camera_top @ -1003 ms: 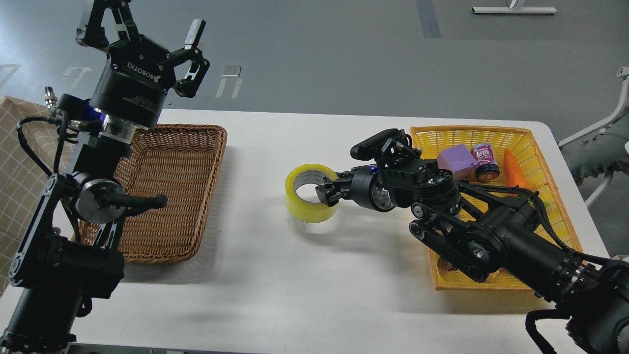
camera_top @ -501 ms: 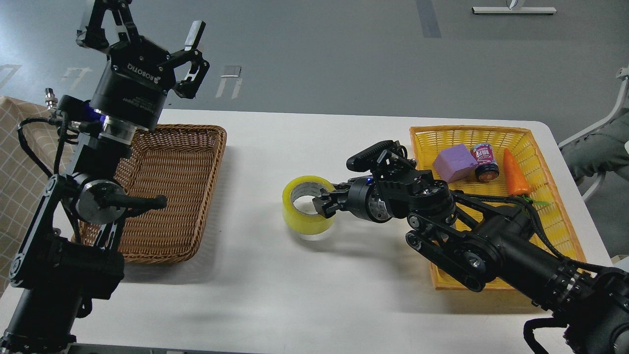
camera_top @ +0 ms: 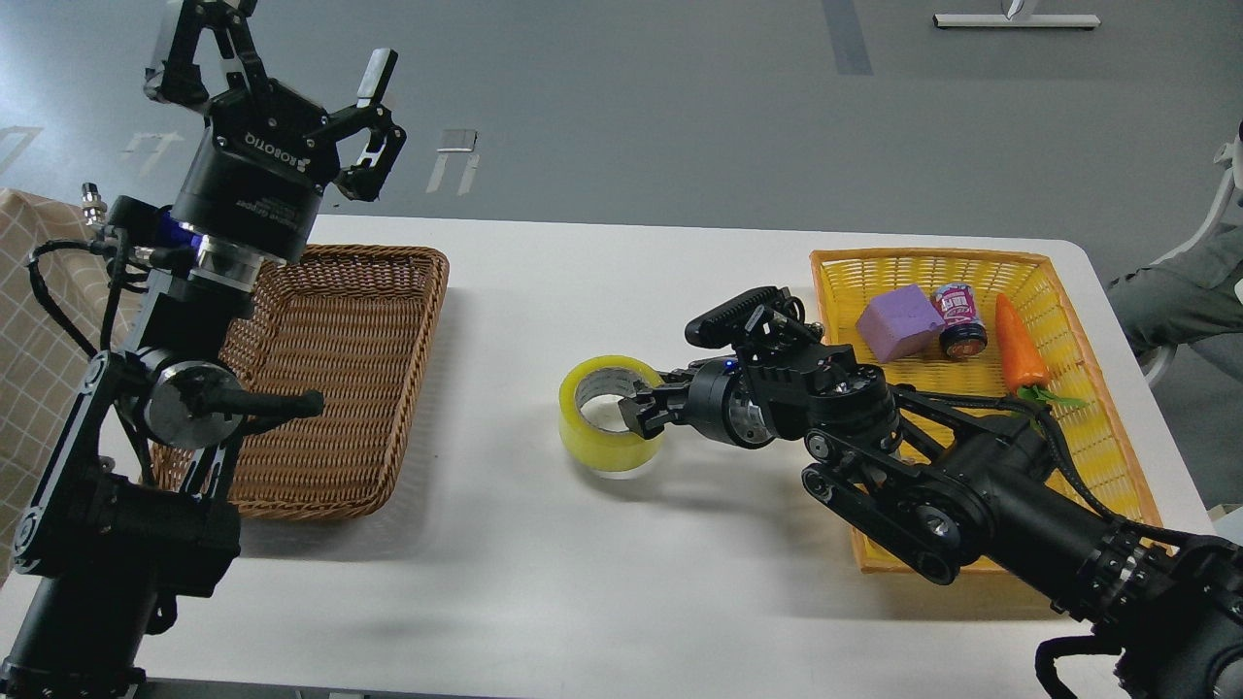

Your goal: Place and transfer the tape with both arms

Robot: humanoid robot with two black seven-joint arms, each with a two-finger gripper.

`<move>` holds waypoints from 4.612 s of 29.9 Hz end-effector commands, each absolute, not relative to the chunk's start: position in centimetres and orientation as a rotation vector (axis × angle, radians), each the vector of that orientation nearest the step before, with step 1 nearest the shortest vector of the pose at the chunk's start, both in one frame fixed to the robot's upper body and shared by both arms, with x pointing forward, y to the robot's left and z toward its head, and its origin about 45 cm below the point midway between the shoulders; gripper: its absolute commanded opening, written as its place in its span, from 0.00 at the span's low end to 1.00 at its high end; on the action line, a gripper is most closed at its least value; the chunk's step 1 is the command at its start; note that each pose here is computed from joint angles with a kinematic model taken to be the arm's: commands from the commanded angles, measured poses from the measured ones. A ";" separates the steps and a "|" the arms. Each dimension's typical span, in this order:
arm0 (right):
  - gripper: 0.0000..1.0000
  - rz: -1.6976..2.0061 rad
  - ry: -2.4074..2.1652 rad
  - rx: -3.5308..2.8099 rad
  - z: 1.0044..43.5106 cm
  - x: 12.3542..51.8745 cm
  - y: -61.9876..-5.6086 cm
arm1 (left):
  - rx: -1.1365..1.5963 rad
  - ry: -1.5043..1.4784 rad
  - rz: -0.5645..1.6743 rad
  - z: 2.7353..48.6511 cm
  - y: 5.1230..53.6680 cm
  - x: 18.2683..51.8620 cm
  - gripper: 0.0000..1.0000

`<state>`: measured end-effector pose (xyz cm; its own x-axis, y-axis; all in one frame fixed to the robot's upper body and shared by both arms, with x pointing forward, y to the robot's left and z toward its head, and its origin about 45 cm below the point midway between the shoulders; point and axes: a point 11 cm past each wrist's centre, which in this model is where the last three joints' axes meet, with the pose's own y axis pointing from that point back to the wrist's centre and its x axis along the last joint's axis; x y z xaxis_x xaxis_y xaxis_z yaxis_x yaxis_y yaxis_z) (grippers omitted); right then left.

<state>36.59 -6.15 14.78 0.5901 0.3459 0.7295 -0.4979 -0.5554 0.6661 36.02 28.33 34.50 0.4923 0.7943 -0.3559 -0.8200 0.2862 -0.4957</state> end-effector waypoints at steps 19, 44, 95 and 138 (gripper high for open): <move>0.26 1.089 -0.113 1.890 14.2 35.4 -6.0 | -0.682 0.029 1.087 34.7 28.9 36.0 0.98; 1.00 1.081 -0.440 1.996 21.0 39.4 -8.1 | -0.687 0.016 1.103 35.0 29.6 36.0 0.98; 1.00 0.238 -1.991 3.006 37.9 37.7 -25.1 | -0.693 0.040 1.115 34.6 30.0 35.2 0.98; 1.00 0.259 -1.840 3.091 36.9 36.3 -24.5 | 0.522 -0.962 0.823 25.6 21.2 38.2 0.98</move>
<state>36.47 -24.88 37.19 0.4740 -0.8724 -0.1197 -0.8072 -0.3761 -0.4549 38.76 21.57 27.30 0.3451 0.4802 0.8064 -0.8193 0.5733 0.0092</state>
